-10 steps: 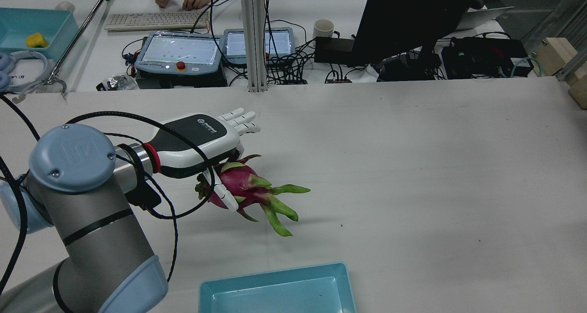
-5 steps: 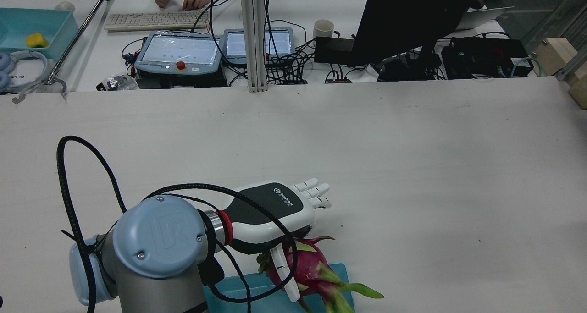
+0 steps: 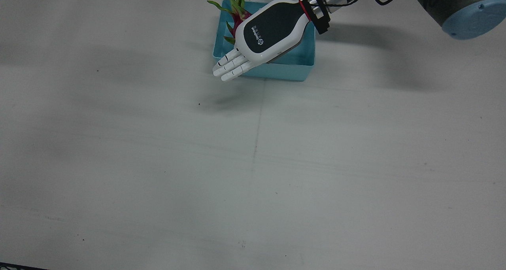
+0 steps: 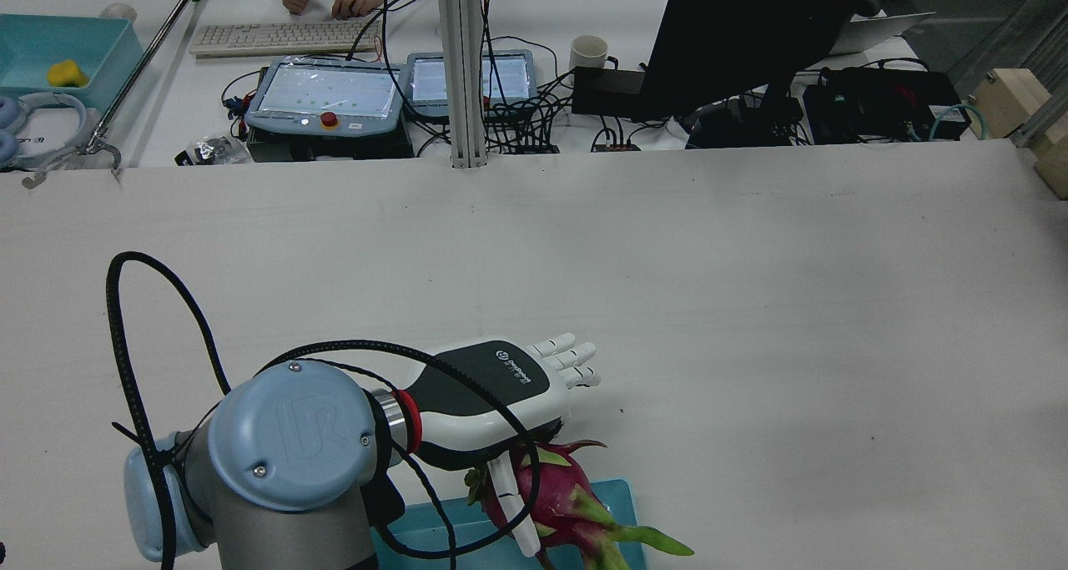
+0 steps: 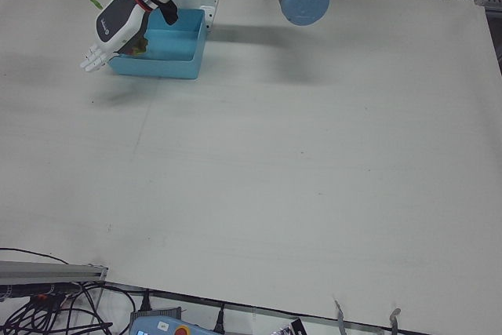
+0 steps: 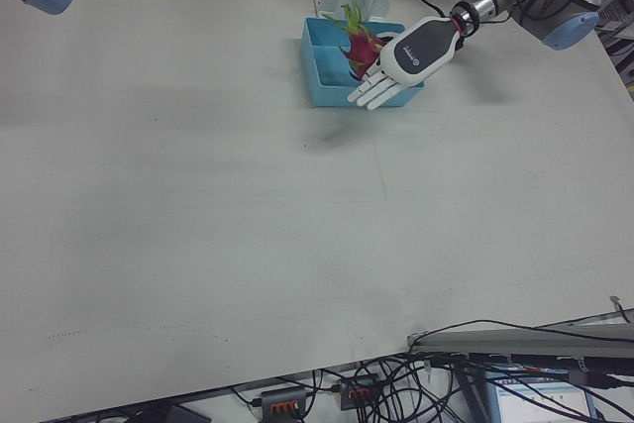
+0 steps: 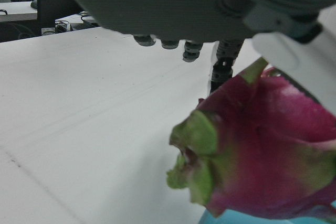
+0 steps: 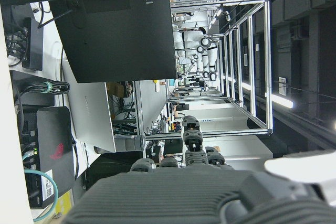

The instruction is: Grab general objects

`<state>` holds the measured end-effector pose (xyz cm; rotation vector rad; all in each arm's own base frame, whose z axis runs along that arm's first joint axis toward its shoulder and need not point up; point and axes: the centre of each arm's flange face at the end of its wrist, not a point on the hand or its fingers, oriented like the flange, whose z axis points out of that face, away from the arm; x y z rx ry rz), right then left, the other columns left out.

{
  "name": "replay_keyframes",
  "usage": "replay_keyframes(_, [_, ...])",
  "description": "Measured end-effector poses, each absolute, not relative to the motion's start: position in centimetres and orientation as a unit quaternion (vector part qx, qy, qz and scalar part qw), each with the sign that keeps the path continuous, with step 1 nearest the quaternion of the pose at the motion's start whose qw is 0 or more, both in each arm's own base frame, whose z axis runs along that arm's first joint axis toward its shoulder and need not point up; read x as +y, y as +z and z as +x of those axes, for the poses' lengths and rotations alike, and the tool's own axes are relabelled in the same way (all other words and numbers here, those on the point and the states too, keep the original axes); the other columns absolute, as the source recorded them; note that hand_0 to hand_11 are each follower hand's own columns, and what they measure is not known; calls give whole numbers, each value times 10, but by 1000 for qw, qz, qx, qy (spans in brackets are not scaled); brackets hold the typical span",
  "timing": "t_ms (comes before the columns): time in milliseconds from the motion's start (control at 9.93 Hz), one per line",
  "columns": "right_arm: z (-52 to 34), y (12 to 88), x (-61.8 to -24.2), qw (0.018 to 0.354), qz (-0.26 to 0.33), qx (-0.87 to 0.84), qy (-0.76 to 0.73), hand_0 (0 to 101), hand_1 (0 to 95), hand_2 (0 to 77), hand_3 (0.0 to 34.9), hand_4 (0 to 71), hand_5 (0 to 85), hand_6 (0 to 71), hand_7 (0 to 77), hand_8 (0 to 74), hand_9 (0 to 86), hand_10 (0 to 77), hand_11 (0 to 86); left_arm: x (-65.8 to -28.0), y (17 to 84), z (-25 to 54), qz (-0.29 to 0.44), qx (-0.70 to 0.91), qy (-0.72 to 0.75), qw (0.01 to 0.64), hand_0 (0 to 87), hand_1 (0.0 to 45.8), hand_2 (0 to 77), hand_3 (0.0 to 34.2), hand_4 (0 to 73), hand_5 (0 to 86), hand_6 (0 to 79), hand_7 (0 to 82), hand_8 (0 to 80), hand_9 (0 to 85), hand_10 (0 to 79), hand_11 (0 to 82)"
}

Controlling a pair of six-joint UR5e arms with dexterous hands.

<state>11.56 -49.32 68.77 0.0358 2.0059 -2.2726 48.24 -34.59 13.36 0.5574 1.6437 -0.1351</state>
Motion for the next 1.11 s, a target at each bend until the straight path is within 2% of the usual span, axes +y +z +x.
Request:
replay_keyframes(101, [116, 688, -493, 55, 12, 661, -749, 0, 54, 16, 0, 0, 5, 0, 0, 0, 5, 0, 5, -344, 134, 483, 243, 721, -58, 646, 481, 0, 360, 0, 207, 191, 5, 60, 11, 11, 5, 5])
replay_keyframes(201, [116, 688, -493, 55, 12, 661, -749, 0, 54, 16, 0, 0, 5, 0, 0, 0, 5, 0, 5, -343, 135, 484, 242, 720, -58, 648, 481, 0, 360, 0, 207, 191, 5, 60, 11, 11, 5, 5])
replay_keyframes(302, [116, 688, -493, 55, 12, 661, -749, 0, 54, 16, 0, 0, 5, 0, 0, 0, 5, 0, 5, -343, 135, 484, 242, 719, -58, 648, 519, 0, 251, 0, 0, 27, 5, 27, 11, 11, 5, 5])
replay_keyframes(403, [116, 688, -493, 55, 12, 661, -749, 0, 54, 16, 0, 0, 5, 0, 0, 0, 5, 0, 5, -343, 135, 483, 242, 719, -58, 649, 494, 0, 142, 0, 0, 27, 5, 16, 11, 11, 5, 5])
replay_keyframes(504, [116, 688, -493, 55, 12, 661, -749, 0, 54, 16, 0, 0, 5, 0, 0, 0, 5, 0, 5, -344, 135, 482, 242, 718, -59, 650, 475, 0, 49, 29, 0, 27, 5, 16, 11, 11, 5, 5])
replay_keyframes(604, [116, 688, -493, 55, 12, 661, -749, 0, 54, 16, 0, 0, 5, 0, 0, 0, 5, 0, 5, -345, 135, 480, 243, 717, -60, 651, 466, 0, 33, 64, 0, 27, 5, 16, 11, 11, 5, 5])
replay_keyframes(705, [116, 688, -493, 55, 12, 661, -749, 0, 54, 16, 0, 0, 5, 0, 0, 0, 5, 0, 5, -346, 136, 479, 244, 717, -61, 651, 466, 0, 33, 64, 0, 27, 5, 16, 11, 11, 5, 5])
replay_keyframes(806, [116, 688, -493, 55, 12, 661, -749, 0, 54, 16, 0, 0, 5, 0, 0, 0, 5, 0, 5, -347, 137, 478, 245, 717, -61, 650, 465, 0, 16, 92, 0, 27, 5, 16, 11, 11, 5, 5])
replay_keyframes(906, [116, 688, -493, 55, 12, 661, -749, 0, 54, 16, 0, 0, 5, 0, 0, 0, 5, 0, 5, -348, 139, 478, 246, 718, -63, 648, 454, 0, 16, 139, 0, 27, 5, 16, 11, 11, 5, 5])
replay_keyframes(1007, [116, 688, -493, 55, 12, 661, -749, 0, 54, 16, 0, 0, 5, 0, 0, 0, 5, 0, 5, -353, 143, 477, 250, 718, -66, 646, 446, 0, 16, 141, 0, 22, 5, 16, 11, 11, 5, 5])
replay_keyframes(1108, [116, 688, -493, 55, 12, 660, -749, 0, 54, 16, 0, 0, 5, 0, 0, 0, 5, 0, 5, -363, 146, 473, 258, 718, -73, 643, 447, 5, 16, 118, 0, 27, 5, 16, 11, 11, 5, 5])
